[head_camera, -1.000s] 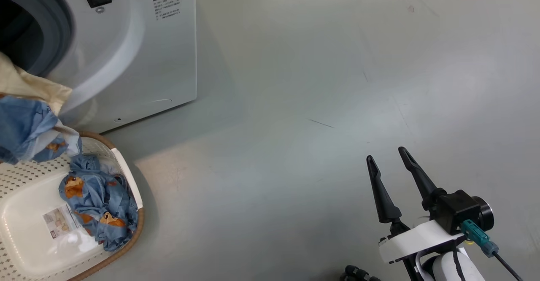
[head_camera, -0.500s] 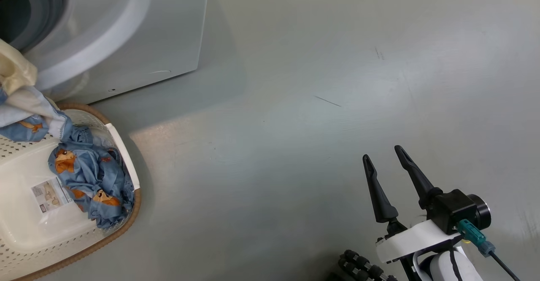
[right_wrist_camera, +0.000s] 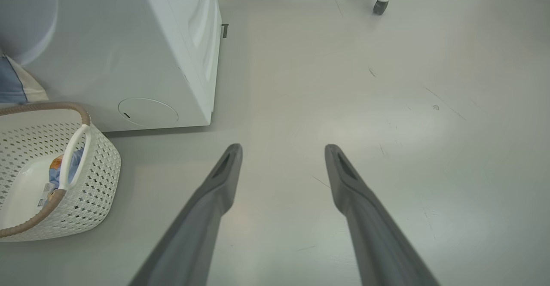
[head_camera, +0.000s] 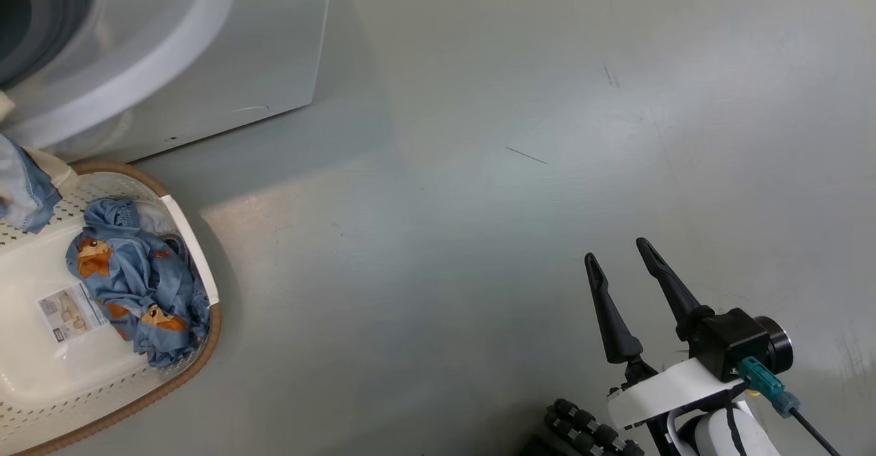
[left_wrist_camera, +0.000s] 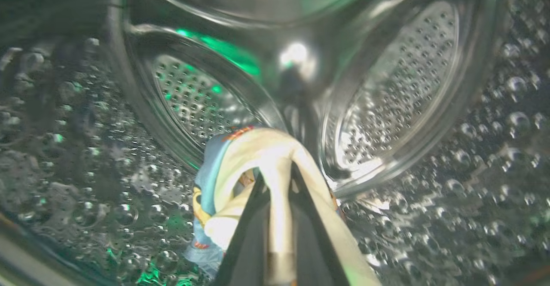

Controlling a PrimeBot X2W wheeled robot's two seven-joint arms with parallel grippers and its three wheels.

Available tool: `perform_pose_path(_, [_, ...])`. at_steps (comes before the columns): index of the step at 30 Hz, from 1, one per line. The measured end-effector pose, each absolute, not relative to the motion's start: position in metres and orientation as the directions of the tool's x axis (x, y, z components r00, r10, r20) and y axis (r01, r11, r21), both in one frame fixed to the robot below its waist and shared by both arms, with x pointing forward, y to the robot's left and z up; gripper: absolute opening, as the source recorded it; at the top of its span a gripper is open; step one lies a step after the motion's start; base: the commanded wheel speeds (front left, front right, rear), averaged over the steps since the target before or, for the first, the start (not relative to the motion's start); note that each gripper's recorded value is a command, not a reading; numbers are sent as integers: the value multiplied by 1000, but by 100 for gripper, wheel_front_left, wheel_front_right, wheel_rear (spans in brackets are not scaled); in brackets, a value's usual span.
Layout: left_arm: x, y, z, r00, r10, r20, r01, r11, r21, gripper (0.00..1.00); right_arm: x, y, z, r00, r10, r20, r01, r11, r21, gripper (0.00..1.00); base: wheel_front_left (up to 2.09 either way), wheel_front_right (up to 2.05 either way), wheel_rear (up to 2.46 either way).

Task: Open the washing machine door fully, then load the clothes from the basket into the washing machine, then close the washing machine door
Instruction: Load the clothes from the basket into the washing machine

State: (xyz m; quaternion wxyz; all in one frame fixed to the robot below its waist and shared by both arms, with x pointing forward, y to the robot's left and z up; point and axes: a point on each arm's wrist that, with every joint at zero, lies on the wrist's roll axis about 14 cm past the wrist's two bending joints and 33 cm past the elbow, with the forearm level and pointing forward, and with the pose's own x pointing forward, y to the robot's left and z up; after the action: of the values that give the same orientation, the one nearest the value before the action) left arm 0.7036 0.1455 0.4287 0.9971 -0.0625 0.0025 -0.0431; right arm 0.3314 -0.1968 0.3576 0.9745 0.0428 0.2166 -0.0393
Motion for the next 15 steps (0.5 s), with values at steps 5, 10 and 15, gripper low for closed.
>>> perform_pose_path(5, [700, 134, 405, 990, -123, -68, 117, 990, -80, 0, 331, -196, 357, 901, -57, -429, 95, 993, 69, 100, 0, 0, 0])
perform_pose_path(10, [699, 129, 395, 985, -137, -104, 133, 990, -47, 78, 331, -197, 357, 901, -60, -429, 99, 993, 69, 100, 0, 0, 0])
perform_pose_path(15, [696, 122, 392, 981, -152, -122, 153, 988, -2, 100, 334, -197, 360, 908, -59, -415, 99, 992, 76, 100, 0, 0, 0])
